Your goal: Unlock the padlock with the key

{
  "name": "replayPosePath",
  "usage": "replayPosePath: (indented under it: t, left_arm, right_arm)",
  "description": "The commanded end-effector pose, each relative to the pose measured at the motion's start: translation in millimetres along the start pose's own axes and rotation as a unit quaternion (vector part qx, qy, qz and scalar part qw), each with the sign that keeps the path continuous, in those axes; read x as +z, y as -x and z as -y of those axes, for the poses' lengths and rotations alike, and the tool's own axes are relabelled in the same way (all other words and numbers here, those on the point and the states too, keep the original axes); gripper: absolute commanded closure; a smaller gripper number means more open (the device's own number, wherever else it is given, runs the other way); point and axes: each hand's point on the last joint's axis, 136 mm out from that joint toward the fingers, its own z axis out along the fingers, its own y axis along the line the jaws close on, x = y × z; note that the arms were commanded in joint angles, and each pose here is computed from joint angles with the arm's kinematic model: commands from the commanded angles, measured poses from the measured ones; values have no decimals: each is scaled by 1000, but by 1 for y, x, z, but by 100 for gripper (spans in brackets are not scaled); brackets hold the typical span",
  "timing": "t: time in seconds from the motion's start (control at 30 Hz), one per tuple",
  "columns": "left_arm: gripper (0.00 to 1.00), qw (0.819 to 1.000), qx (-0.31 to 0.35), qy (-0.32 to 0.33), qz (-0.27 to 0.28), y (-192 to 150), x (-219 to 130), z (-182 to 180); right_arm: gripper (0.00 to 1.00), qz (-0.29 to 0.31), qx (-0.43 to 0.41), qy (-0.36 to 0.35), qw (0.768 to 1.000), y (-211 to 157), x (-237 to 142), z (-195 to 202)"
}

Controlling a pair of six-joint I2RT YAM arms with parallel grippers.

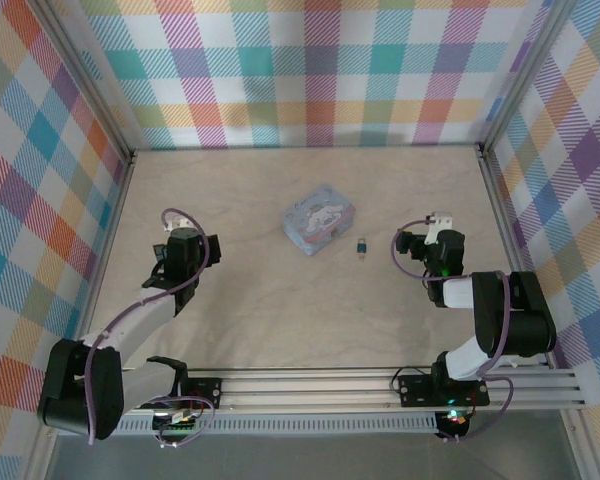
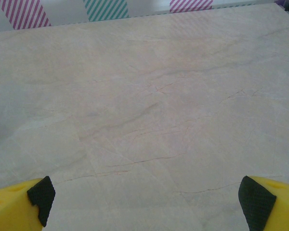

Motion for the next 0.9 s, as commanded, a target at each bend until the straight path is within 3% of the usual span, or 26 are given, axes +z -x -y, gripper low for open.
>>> replayPosePath:
  t: [0.0, 0.27, 0.67, 0.87]
  left_arm:
    - [0, 1000, 5, -12, 25, 17, 5, 4]
    - [0, 998, 23, -40, 42, 15, 11, 15]
    - [0, 994, -29, -65, 79, 8, 30, 9]
    - [0, 993, -23, -78, 88, 6, 39, 10]
  right_arm:
    - [0, 14, -3, 5, 1000, 10, 1, -1]
    - [0, 15, -3, 6, 1000, 10, 1, -2]
    - [0, 14, -3, 6, 1000, 10, 1, -2]
    - [0, 14, -4, 6, 1000, 9, 1, -2]
